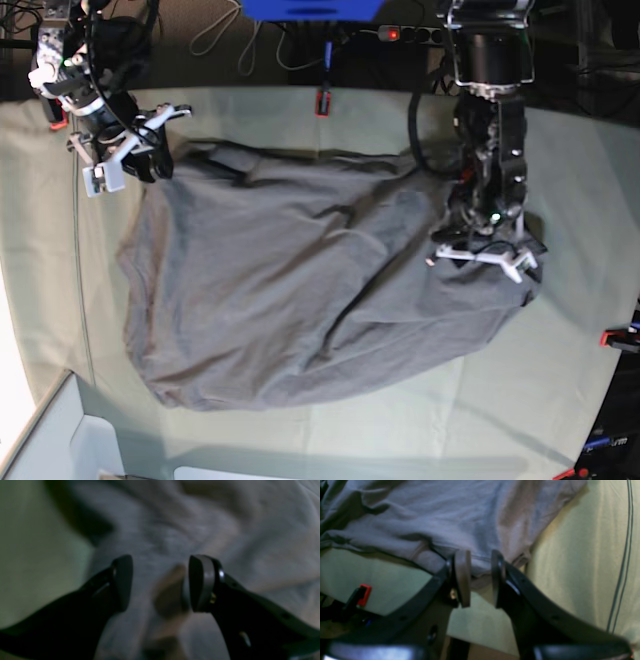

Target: Layout the t-shirt on the table in an organized manner, then fold the t-shirt properly

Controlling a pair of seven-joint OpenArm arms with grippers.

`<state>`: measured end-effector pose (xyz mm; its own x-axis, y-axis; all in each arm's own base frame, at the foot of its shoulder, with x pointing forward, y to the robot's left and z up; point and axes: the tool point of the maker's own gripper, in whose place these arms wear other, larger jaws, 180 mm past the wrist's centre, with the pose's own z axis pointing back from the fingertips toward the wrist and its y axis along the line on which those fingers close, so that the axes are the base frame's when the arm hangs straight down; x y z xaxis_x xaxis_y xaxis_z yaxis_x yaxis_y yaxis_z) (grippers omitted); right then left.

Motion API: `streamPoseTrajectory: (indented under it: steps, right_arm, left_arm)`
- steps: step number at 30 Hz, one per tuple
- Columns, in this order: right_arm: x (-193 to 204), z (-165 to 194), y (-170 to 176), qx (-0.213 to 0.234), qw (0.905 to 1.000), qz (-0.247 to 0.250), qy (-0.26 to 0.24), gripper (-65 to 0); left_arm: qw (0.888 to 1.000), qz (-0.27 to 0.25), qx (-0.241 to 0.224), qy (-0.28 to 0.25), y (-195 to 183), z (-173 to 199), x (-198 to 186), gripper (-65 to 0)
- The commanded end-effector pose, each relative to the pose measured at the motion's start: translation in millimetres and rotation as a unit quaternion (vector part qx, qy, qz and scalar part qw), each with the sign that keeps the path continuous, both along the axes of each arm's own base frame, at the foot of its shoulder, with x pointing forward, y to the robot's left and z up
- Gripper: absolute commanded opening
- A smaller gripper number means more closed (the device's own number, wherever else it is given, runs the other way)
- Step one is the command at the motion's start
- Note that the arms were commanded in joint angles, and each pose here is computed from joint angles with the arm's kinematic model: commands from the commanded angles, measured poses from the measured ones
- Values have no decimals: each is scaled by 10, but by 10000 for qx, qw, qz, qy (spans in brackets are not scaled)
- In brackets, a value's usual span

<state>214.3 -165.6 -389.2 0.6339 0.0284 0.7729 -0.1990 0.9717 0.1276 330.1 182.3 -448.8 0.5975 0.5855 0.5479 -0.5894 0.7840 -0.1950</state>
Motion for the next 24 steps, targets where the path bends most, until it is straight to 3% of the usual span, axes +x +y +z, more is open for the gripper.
streamPoseTrajectory:
  steps: [1,7,24]
  right_arm:
    - [56,94,-3,35,9998,12,-206,-501]
    - [56,94,-3,35,9998,12,-206,-501]
    - [57,97,-26,0,9998,12,-206,-501]
  left_arm:
    - [9997,-60,107,-191,23,127,122,-308]
    - [9997,-195,143,-91,-27,77,181,-308]
    - [9986,-129,486,140,363,-3,135,-312]
